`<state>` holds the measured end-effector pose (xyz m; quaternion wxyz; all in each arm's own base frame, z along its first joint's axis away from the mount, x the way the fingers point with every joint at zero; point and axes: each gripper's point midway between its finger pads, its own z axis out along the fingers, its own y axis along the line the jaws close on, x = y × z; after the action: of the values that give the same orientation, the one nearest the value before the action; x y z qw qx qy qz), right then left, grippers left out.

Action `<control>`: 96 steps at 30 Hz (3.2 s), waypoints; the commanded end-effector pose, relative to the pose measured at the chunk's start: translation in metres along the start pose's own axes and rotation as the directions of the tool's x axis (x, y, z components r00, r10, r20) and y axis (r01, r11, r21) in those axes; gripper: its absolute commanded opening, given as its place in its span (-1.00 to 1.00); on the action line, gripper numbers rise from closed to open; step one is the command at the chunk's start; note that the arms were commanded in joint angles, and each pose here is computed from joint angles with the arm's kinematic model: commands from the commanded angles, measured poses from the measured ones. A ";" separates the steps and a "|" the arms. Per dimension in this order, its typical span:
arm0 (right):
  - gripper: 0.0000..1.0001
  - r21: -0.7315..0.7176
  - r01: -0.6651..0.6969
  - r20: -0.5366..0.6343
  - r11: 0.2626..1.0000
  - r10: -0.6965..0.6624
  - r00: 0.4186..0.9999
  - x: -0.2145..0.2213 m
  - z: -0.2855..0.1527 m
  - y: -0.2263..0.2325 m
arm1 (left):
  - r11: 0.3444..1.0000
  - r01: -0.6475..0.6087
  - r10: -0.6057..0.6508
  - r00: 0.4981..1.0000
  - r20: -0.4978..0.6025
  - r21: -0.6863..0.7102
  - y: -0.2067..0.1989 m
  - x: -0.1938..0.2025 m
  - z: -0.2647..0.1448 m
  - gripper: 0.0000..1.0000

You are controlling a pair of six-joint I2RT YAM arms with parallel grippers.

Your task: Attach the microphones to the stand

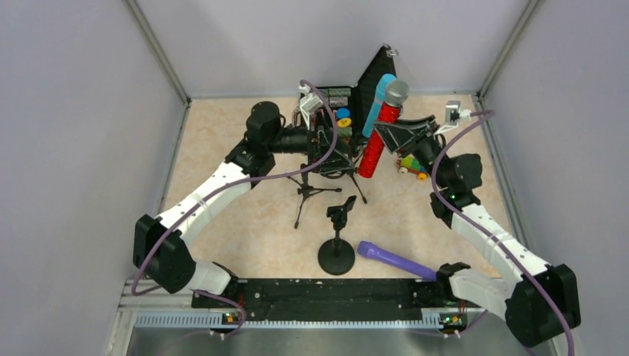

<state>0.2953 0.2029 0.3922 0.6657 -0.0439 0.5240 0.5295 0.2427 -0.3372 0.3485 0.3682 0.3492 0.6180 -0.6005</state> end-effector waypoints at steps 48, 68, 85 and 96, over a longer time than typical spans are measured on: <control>0.80 -0.419 -0.080 -0.265 0.904 -0.037 0.964 0.019 0.014 0.071 | 0.983 -0.163 0.159 0.986 -0.054 -0.079 -0.013 -0.015 -0.036 -1.00; 0.41 -0.520 -0.309 -0.344 0.797 0.136 0.929 0.042 0.049 0.090 | 0.989 -0.127 0.122 0.989 -0.080 -0.070 -0.013 0.002 -0.040 -1.00; -1.00 -0.475 -0.321 -0.408 0.820 0.118 0.905 0.056 0.053 0.087 | 0.989 -0.107 0.095 0.988 -0.119 -0.100 -0.004 0.015 -0.042 -0.88; -1.00 -0.347 -0.194 -0.347 0.917 0.066 0.935 0.057 0.053 0.064 | 0.983 -0.091 0.082 0.995 -0.062 -0.162 0.013 0.007 -0.045 0.79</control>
<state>0.2762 0.3101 0.3894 0.4532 -0.2324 0.5229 0.6835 0.2396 -0.2965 0.3196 0.3585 0.3662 0.6800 -0.5244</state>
